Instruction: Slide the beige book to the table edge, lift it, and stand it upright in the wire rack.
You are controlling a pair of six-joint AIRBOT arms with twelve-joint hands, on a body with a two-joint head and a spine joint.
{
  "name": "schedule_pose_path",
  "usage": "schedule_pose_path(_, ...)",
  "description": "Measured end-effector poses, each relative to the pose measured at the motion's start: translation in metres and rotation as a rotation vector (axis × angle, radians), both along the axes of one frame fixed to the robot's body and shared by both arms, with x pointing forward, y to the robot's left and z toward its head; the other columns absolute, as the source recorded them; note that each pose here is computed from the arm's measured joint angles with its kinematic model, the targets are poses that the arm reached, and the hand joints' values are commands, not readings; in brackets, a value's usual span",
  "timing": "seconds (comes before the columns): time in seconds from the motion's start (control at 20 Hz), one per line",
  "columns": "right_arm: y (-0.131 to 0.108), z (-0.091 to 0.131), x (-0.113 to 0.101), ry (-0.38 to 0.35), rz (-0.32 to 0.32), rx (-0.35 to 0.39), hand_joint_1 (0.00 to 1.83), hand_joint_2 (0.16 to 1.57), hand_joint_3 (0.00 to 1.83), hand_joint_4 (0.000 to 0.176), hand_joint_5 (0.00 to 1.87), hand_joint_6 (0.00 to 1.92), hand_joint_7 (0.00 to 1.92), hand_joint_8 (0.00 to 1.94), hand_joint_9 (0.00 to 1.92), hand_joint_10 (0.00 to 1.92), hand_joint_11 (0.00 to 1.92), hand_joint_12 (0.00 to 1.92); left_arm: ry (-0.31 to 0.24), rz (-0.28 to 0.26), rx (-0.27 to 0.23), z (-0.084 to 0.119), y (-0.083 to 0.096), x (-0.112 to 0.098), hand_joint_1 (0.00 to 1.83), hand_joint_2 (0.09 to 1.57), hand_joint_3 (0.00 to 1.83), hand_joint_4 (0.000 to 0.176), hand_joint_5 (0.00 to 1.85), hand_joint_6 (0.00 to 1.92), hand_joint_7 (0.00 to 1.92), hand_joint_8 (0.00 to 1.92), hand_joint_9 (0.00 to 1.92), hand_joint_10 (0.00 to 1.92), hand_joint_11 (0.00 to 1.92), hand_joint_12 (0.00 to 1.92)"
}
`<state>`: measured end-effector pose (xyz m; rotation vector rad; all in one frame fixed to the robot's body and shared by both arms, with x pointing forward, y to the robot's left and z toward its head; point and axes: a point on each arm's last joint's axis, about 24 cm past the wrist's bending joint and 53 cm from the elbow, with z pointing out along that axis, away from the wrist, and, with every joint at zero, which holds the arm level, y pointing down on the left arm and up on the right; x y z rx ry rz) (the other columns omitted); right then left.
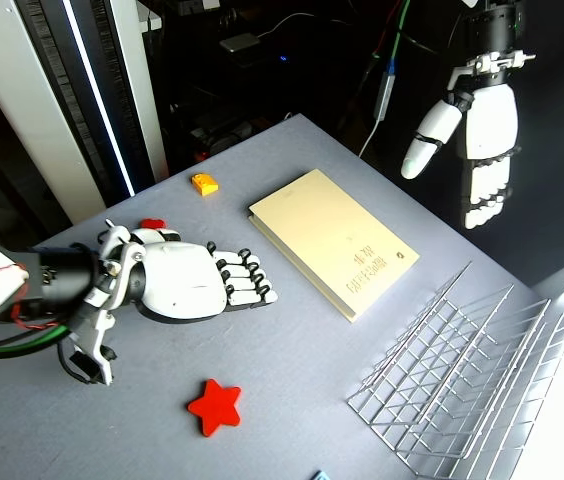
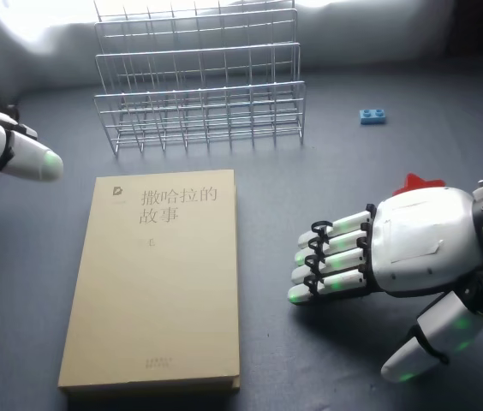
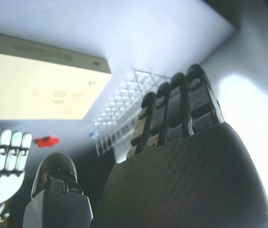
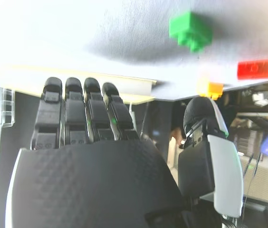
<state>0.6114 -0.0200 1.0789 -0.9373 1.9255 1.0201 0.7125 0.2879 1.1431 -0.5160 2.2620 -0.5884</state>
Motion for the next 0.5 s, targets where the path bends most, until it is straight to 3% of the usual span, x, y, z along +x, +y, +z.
schedule_pose_path(0.15, 0.006, -0.003, 0.007, -0.020, 0.010, -0.002, 0.00, 1.11, 0.00, 0.000, 0.00, 0.00, 0.00, 0.00, 0.00, 0.00, 0.00, 0.00, 0.000, 0.134, -0.112, -0.004, 0.015, 0.001, 0.00, 1.01, 0.01, 0.000, 0.00, 0.00, 0.00, 0.00, 0.00, 0.00, 0.00, 0.00)
schedule_pose_path(0.3, 0.014, 0.002, 0.015, -0.037, 0.009, 0.010, 0.00, 1.13, 0.00, 0.000, 0.00, 0.00, 0.00, 0.00, 0.00, 0.00, 0.00, 0.00, -0.002, 0.288, -0.281, -0.012, 0.025, -0.004, 0.00, 1.03, 0.01, 0.000, 0.00, 0.00, 0.00, 0.00, 0.00, 0.00, 0.00, 0.00)
schedule_pose_path(0.5, 0.035, 0.007, 0.012, -0.050, 0.042, 0.025, 0.00, 1.11, 0.00, 0.000, 0.00, 0.00, 0.00, 0.00, 0.00, 0.00, 0.00, 0.00, 0.037, 0.377, -0.359, -0.019, 0.034, -0.006, 0.00, 1.04, 0.01, 0.000, 0.00, 0.00, 0.00, 0.00, 0.00, 0.00, 0.00, 0.00)
